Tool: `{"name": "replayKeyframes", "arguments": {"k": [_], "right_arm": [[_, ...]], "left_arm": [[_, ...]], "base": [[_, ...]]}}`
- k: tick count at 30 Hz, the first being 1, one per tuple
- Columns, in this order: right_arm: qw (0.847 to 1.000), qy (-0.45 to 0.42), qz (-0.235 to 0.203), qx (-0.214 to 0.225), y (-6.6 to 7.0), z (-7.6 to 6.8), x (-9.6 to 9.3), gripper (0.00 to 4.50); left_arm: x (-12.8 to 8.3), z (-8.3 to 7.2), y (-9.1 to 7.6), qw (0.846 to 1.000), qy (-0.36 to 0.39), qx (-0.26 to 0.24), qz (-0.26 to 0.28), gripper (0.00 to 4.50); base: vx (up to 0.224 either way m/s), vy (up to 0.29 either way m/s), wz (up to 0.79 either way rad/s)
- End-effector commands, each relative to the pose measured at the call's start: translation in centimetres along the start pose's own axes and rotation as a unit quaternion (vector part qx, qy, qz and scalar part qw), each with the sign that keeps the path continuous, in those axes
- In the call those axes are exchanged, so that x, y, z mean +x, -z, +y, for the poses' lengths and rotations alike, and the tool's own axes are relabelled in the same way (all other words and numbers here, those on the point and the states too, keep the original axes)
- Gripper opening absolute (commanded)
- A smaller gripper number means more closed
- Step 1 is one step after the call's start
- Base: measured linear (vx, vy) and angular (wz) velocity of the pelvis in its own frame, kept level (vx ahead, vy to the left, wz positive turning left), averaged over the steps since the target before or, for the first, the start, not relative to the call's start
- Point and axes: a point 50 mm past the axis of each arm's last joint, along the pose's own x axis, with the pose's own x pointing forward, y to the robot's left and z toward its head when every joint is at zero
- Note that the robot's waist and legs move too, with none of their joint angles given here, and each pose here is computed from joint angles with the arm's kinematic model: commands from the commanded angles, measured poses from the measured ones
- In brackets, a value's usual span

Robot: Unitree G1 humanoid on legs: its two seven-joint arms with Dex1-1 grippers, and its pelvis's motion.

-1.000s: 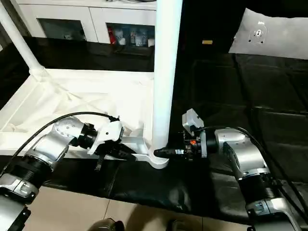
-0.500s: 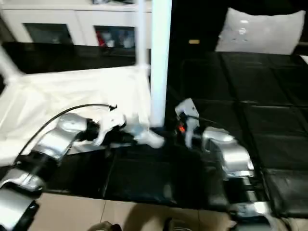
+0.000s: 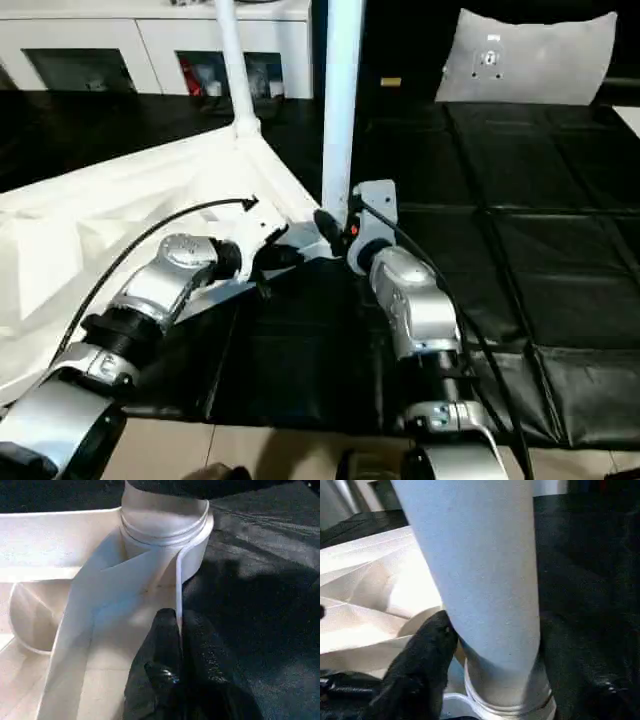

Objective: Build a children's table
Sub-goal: Rotate leg to tighten

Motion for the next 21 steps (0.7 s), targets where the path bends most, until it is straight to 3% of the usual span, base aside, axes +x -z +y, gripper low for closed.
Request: {"name": "replayKeyframes", "arguments": {"k": [1,3,7,9,15,20,21], "right_arm": [[0.996,-0.085,0.027,0.010,1.4,2.7,0.5,3.18],[0.995,-0.091,0.028,-0.026,1.4,0.4,-1.2,3.29],[0.991,-0.110,0.033,-0.066,1.3,-1.2,-2.7,3.63],[0.984,-0.148,0.038,-0.087,1.0,-1.7,-3.8,3.82],[0.949,-0.280,0.053,-0.135,0.5,-2.7,-6.7,3.82],[0.927,-0.342,0.069,-0.138,0.3,-3.5,-7.5,3.82],[0.924,-0.352,0.072,-0.134,0.2,-3.5,-7.5,3.56]], "left_arm": [[0.4,-0.8,-2.2,0.998,0.028,0.041,-0.041,0.00],[-0.3,-0.7,-1.5,0.996,0.057,0.063,-0.034,0.00],[-1.0,-0.8,-0.7,0.993,0.089,0.077,-0.021,0.00],[-1.5,-0.8,-0.2,0.990,0.105,0.091,-0.015,0.00],[-3.1,-0.9,0.8,0.977,0.173,0.124,0.004,0.00],[-4.2,-1.2,1.2,0.962,0.229,0.151,0.015,0.00],[-4.4,-1.3,1.3,0.959,0.235,0.155,0.018,0.00]], "base": [[0.000,0.000,0.00],[0.000,0.000,0.00],[0.000,0.000,0.00],[0.000,0.000,0.00],[0.000,0.000,0.00],[0.000,0.000,0.00],[0.000,0.000,0.00]]}}
